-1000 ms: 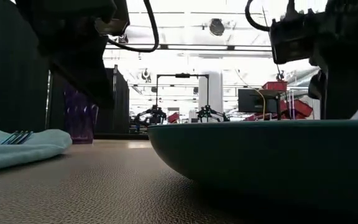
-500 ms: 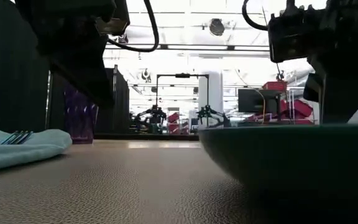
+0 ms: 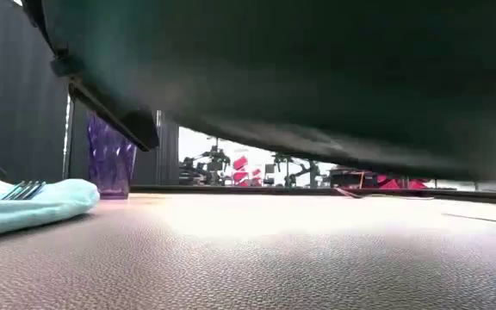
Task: Set table place
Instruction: Adjust the dark green plate on the gray mat
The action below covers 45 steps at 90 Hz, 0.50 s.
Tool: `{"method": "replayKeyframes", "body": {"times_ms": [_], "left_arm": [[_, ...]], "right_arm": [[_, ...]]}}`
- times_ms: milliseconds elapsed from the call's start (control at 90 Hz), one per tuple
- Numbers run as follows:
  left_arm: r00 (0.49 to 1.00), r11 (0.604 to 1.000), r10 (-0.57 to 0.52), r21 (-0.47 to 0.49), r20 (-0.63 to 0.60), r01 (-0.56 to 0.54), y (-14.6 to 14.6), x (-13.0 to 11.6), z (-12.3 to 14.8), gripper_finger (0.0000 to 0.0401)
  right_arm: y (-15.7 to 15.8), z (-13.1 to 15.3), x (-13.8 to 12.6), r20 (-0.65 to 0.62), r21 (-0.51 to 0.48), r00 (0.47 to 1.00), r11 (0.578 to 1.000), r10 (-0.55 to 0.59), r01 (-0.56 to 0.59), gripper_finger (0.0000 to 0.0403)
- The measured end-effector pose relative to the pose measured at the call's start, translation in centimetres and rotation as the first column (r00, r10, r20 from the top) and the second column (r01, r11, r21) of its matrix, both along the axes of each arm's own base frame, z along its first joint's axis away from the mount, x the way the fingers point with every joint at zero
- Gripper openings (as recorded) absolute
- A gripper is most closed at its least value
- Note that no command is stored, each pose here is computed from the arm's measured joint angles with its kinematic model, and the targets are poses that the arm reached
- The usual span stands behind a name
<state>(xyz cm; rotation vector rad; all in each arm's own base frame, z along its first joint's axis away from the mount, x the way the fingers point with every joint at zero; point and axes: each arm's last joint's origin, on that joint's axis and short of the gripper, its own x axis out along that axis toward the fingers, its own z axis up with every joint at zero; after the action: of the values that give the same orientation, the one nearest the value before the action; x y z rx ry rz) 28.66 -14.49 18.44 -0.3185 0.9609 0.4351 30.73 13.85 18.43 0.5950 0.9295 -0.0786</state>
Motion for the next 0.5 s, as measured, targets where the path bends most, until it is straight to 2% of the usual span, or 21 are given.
{"method": "replayKeyframes", "body": {"times_ms": [156, 378, 500], "left_arm": [[1.0, 1.0, -0.001, 0.001, 0.0, 0.001, 0.0, 0.0, 0.0, 0.0084], [1.0, 1.0, -0.016, 0.009, -0.001, 0.016, 0.0, 0.0, 0.0, 0.0084], [1.0, 1.0, -0.022, 0.006, 0.006, 0.022, -0.2, 0.0, 0.0, 0.0084]], "right_arm": [[-0.1, -0.1, 1.1, -0.036, -0.015, 0.999, 1.0, 0.025, -0.026, 0.0], [0.7, -2.5, 3.0, -0.126, -0.032, 0.991, 0.998, 0.051, -0.055, 0.0], [1.0, -2.8, 4.2, -0.142, -0.046, 0.988, 0.996, 0.068, -0.075, 0.0]]}}
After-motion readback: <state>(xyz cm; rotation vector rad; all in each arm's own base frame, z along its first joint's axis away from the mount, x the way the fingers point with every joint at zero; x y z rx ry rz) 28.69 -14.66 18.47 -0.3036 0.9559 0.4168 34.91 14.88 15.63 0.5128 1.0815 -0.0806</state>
